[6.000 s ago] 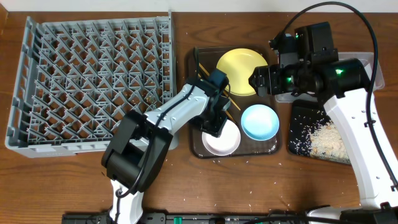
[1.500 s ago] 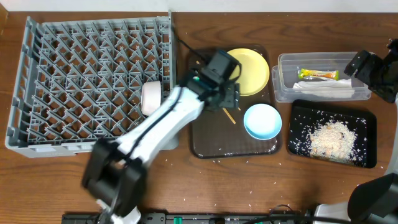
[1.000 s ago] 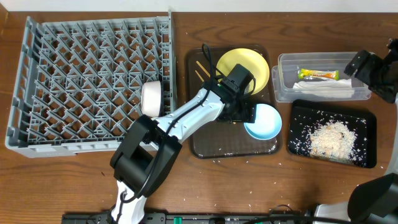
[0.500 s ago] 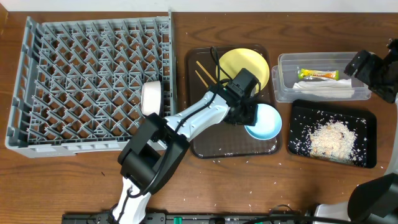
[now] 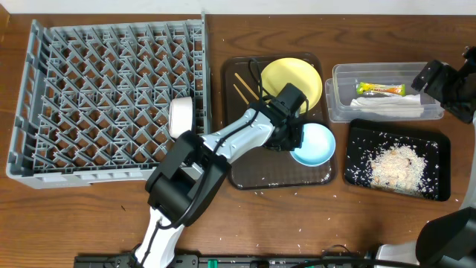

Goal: Sort waste into correct bins and load items into the dishwasher
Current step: 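Move the left gripper to the light-blue bowl and grasp it, then carry the light-blue bowl to the dish rack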

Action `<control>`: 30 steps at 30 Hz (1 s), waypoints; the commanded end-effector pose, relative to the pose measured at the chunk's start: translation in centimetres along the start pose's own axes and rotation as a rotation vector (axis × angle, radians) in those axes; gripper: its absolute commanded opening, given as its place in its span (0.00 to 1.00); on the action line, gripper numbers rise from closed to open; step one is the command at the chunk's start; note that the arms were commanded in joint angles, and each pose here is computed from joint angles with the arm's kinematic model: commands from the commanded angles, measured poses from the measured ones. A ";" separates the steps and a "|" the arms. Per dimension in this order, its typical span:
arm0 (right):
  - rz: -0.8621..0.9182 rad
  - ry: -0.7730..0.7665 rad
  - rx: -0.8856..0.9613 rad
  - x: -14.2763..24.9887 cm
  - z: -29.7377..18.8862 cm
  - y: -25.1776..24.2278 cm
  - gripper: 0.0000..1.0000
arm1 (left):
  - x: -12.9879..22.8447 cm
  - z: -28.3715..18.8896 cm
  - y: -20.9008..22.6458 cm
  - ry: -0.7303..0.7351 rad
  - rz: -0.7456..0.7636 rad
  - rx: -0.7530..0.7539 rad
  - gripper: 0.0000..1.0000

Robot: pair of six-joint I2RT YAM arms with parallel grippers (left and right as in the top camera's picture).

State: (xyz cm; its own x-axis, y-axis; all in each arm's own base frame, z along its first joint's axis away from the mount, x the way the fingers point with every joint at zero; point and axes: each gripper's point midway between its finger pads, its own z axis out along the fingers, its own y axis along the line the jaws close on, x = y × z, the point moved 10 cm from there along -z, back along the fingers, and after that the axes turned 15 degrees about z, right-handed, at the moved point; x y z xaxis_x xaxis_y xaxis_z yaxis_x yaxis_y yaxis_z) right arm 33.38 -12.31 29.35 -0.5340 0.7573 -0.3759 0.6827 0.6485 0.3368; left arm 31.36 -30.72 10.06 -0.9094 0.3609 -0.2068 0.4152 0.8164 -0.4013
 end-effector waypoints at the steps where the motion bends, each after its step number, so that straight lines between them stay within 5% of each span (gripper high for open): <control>1: 0.011 0.005 0.004 0.0 0.2 -0.1 0.99 | -0.5 -2.9 0.9 -0.035 -0.027 -0.009 0.07; 9: 0.011 0.005 0.004 0.0 0.2 -0.1 0.99 | -1.2 -12.0 1.9 -0.206 0.040 -0.141 0.07; 21: 0.011 0.005 0.004 0.0 0.2 -0.1 0.99 | 0.0 -27.8 10.7 -0.604 -0.216 -1.089 0.07; 30: 0.011 0.005 0.004 0.0 0.2 -0.1 0.99 | -2.6 -26.9 15.3 -0.454 -0.200 -1.715 0.07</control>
State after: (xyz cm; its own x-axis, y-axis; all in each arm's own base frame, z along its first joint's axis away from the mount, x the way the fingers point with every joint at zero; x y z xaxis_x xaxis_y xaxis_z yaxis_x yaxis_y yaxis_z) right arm 33.39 -12.31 29.35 -0.5340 0.7573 -0.3760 0.6824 0.6486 0.3372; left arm 38.01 -7.46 30.08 -0.6400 0.2016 -0.7415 -0.4062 0.7304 0.5491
